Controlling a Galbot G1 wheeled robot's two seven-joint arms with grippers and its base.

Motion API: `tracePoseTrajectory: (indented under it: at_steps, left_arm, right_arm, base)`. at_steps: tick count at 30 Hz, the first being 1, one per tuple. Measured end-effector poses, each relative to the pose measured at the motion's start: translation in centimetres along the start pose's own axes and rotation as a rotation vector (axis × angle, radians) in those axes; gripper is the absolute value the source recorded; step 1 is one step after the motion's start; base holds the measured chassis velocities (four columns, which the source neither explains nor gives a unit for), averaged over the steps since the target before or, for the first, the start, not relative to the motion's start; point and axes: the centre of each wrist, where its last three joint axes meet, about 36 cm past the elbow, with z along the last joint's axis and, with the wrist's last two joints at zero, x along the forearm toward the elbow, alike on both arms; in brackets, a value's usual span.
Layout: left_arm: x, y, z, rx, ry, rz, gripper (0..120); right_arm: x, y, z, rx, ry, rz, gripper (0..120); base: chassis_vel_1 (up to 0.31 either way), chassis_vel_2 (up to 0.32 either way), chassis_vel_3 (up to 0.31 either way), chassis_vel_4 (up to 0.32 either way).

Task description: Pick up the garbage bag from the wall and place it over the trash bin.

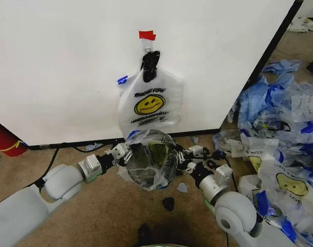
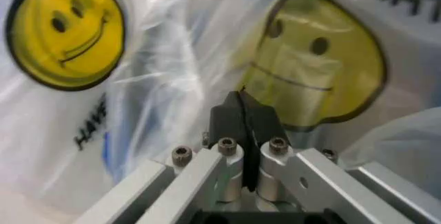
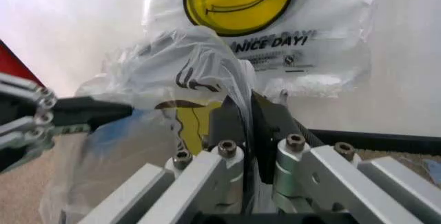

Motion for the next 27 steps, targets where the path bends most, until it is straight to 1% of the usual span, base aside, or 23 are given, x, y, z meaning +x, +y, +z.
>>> tracePoseTrajectory:
  at_steps: [4,10,19,21,27]
  left_arm:
    - [0.3,-0.8,0.0,0.004,-0.009,0.017,0]
    - [0.5,-0.9,0.2,0.002,-0.015,0.02,0]
    - [0.0,-1.0,0.6,-0.019,-0.011,-0.021,0]
    - [-0.2,-1.1,0.7,-0.027,-0.006,-0.029,0]
    - [-0.6,-2.0,0.6,-0.067,0.067,-0.065,0]
  right_arm:
    - [-0.1,-0.1,0.1,0.0,0.0,0.005,1]
    - [-0.3,0.4,0.2,-0.009,-0.005,-0.003,1]
    - [-0.3,1.2,0.1,0.013,-0.007,-0.044,1]
    - [-0.3,1.3,0.1,0.018,-0.009,-0.051,1]
    - [-2.0,1.8,0.0,0.051,-0.021,-0.088,1]
  base:
    - [0.0,0.0,0.0,0.0]
    - [0.0,0.0,0.0,0.0]
    - [0.0,0.0,0.0,0.0]
    - [0.0,0.0,0.0,0.0]
    - [0.0,0.0,0.0,0.0]
